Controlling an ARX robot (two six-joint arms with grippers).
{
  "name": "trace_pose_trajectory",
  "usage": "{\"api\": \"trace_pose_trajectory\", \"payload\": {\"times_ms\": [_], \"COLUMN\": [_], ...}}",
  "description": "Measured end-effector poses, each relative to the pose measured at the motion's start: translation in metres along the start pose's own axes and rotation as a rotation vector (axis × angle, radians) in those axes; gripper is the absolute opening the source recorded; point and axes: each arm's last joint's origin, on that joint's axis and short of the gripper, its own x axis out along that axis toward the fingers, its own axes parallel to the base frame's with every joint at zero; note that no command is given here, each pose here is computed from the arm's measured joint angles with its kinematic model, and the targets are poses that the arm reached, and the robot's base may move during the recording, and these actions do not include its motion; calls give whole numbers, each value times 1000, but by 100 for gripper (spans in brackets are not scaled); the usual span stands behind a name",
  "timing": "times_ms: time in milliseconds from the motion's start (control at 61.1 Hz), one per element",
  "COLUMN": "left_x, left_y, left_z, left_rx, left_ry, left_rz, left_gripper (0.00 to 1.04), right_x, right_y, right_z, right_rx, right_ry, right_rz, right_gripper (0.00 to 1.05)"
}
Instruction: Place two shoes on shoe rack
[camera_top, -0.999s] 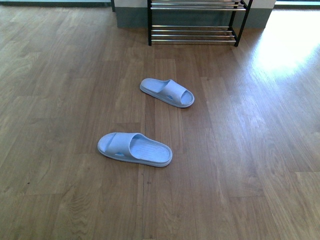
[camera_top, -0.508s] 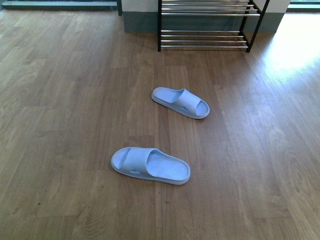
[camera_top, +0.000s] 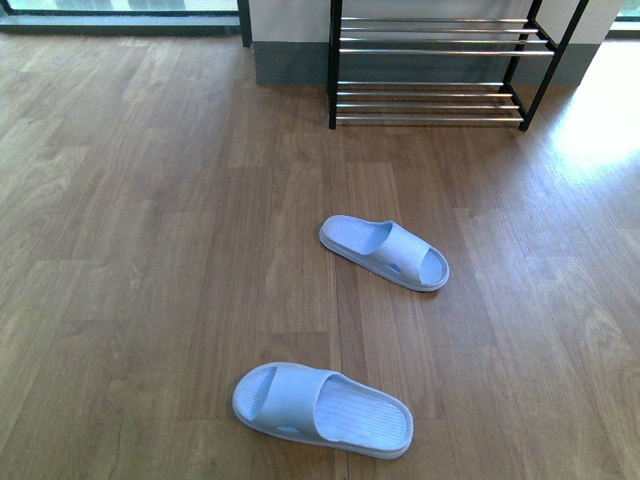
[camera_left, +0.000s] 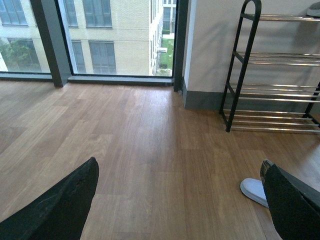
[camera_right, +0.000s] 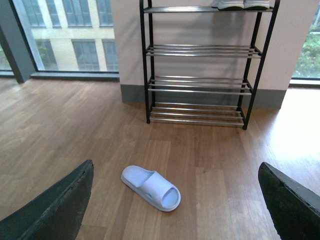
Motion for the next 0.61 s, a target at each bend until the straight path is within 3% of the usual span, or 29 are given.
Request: {"api": "trace_pose_trajectory", "payload": {"times_ms": [213,344,541,606], "left_x": [0,0,0,0], "left_y": [0,0,0,0], "left_z": [0,0,0,0], "left_rx": [0,0,0,0], "left_ry": [0,0,0,0], "left_rz": [0,0,0,0], "left_gripper": [95,95,95,95], "right_x": [0,14,78,111], "right_y": [0,3,1,3], "right_z": [0,-8,-19,-34], "right_rx": [-2,-76,-173,-212], "right_ry": [6,137,245,312], "right_rz": [0,72,159,182], "right_gripper": [95,95,95,95]}}
